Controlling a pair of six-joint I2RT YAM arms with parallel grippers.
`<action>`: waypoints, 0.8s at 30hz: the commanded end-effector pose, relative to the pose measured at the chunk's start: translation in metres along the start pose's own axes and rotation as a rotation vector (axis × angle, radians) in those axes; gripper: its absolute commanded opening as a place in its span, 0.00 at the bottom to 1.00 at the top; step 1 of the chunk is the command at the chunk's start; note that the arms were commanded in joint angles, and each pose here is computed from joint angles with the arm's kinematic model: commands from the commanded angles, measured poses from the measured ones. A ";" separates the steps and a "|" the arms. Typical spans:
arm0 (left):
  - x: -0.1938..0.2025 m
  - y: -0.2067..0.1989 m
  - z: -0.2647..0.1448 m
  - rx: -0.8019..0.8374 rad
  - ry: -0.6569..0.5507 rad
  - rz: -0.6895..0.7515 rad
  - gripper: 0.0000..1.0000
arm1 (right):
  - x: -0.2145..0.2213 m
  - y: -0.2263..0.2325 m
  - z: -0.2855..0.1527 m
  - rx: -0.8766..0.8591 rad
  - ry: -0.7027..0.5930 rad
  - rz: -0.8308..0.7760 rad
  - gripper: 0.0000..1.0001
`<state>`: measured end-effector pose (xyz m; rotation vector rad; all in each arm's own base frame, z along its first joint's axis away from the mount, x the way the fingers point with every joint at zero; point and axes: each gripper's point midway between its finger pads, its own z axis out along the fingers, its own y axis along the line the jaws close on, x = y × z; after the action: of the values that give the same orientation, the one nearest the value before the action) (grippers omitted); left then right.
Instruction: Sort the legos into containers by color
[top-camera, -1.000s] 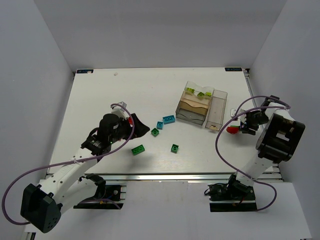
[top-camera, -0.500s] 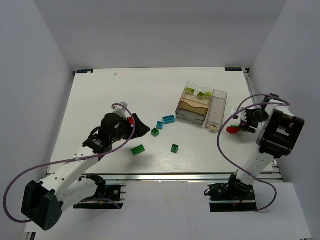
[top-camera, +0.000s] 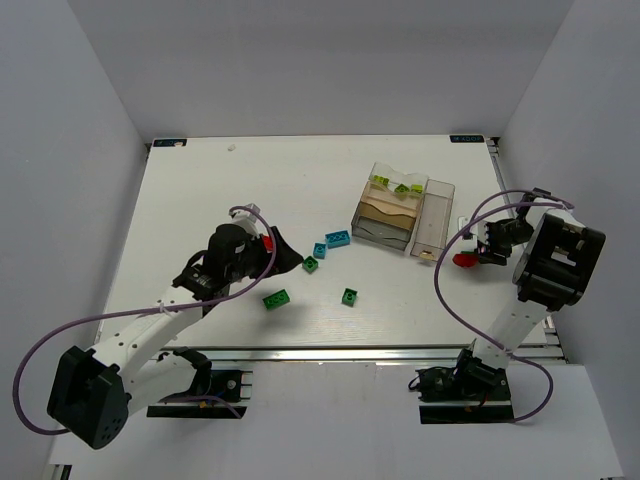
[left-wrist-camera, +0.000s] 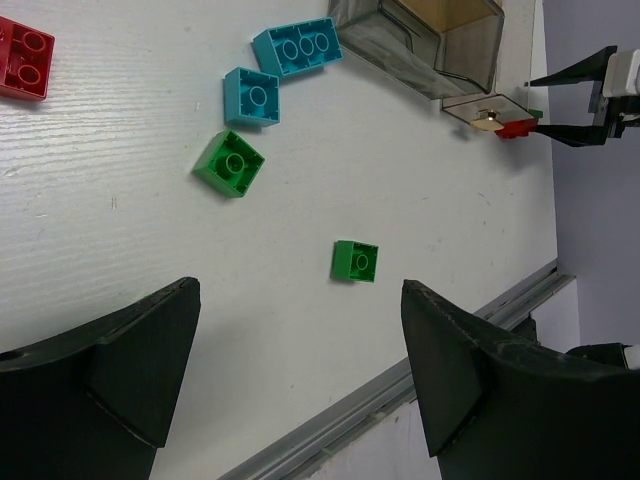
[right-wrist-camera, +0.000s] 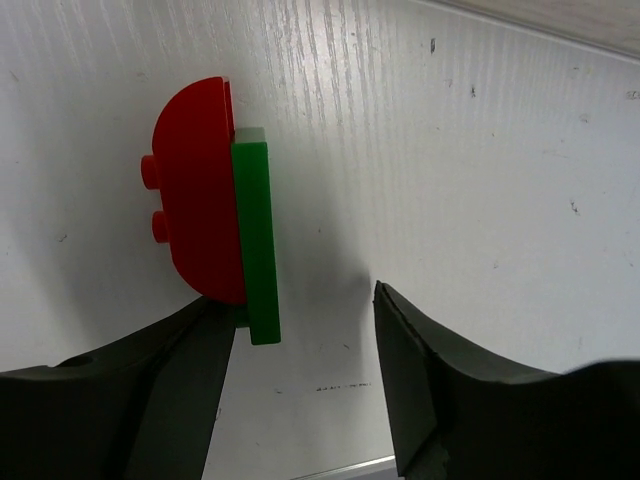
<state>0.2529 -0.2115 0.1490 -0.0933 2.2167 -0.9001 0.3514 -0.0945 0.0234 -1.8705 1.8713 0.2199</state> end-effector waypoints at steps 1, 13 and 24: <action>-0.013 -0.015 -0.002 0.046 -0.028 0.010 0.91 | -0.006 0.000 0.001 -0.032 -0.029 0.001 0.62; -0.016 -0.024 -0.004 0.079 -0.031 0.013 0.91 | -0.015 0.014 0.007 -0.099 -0.061 0.014 0.34; -0.025 -0.044 -0.006 0.169 -0.049 0.025 0.91 | -0.032 0.039 -0.006 -0.115 -0.086 0.030 0.01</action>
<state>0.2527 -0.2227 0.1615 -0.0500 2.1792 -0.9803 0.3259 -0.0757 0.0182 -1.8708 1.8983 0.3870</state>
